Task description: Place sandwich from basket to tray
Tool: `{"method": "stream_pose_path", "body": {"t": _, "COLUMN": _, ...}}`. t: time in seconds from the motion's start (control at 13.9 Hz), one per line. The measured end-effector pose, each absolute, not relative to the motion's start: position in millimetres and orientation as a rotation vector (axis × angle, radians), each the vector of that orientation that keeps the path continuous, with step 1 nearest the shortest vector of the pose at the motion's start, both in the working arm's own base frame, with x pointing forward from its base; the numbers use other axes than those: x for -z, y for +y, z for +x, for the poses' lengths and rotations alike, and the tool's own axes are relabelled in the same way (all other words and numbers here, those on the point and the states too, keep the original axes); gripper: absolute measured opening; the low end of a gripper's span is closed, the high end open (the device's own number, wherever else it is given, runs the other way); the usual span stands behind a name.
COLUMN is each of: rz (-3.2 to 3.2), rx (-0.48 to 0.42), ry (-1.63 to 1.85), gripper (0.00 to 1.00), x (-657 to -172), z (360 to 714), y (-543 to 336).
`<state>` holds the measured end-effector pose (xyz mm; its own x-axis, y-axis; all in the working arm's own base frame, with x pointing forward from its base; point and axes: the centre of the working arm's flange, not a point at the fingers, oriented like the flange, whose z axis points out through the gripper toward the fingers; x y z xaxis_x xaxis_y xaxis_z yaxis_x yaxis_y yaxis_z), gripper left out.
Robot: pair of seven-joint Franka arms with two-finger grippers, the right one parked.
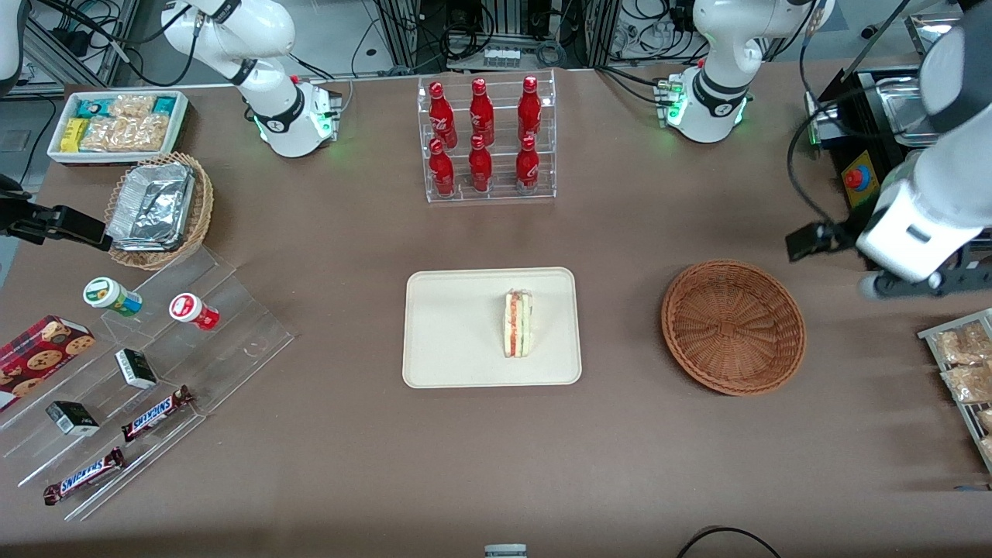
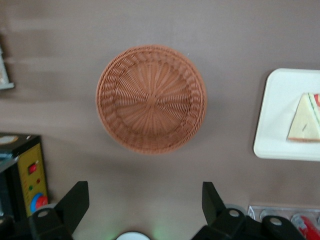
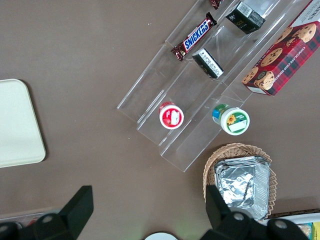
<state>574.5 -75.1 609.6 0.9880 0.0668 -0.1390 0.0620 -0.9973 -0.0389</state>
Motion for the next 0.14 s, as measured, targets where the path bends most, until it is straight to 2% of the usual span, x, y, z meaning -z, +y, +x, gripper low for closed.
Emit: {"method": "stream_pose_path", "body": {"t": 0.14, "rz": -3.086, "rx": -0.249, "ry": -0.102, "gripper": 1.0, "x": -626.0, "z": 556.1, "y": -73.7}}
